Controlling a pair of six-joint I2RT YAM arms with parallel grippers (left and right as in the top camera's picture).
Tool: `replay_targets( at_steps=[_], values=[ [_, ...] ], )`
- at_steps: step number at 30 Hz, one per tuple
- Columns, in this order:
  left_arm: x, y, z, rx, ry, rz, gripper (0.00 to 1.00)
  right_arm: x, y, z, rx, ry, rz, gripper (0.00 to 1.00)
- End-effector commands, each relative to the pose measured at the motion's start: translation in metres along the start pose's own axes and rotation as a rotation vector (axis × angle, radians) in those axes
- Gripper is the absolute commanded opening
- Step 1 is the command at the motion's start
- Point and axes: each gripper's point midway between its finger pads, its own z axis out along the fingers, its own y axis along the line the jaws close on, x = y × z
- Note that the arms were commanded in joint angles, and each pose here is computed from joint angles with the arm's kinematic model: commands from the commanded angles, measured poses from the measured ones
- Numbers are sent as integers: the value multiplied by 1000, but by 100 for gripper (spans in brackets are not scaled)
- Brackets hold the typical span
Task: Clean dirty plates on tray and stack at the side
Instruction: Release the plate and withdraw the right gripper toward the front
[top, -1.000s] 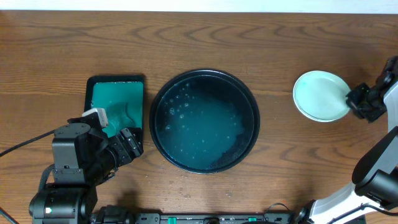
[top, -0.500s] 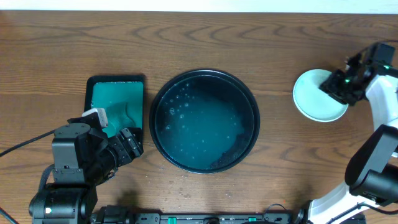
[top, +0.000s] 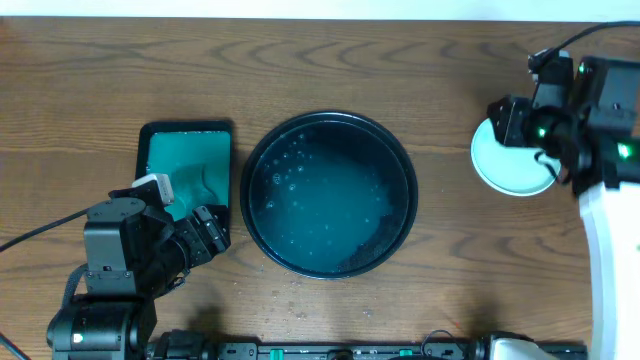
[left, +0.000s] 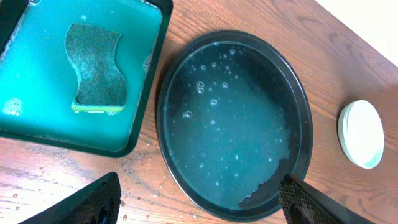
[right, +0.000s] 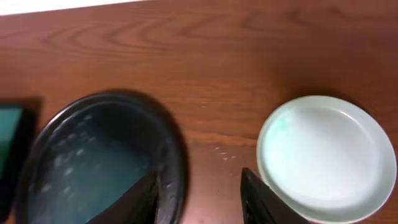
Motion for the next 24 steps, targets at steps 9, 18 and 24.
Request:
replay_targets(
  at_steps=[9,18,24],
  values=[
    [2,-3,0,15,10,16,82,33,70,-126,-95,-190,-214,37],
    [2,-3,0,15,10,16,82,94,67,-217,-23,-367,-208,28],
    [2,-3,0,15,10,16,82,132,68,-245,-45,-421,-138,99]
  ],
)
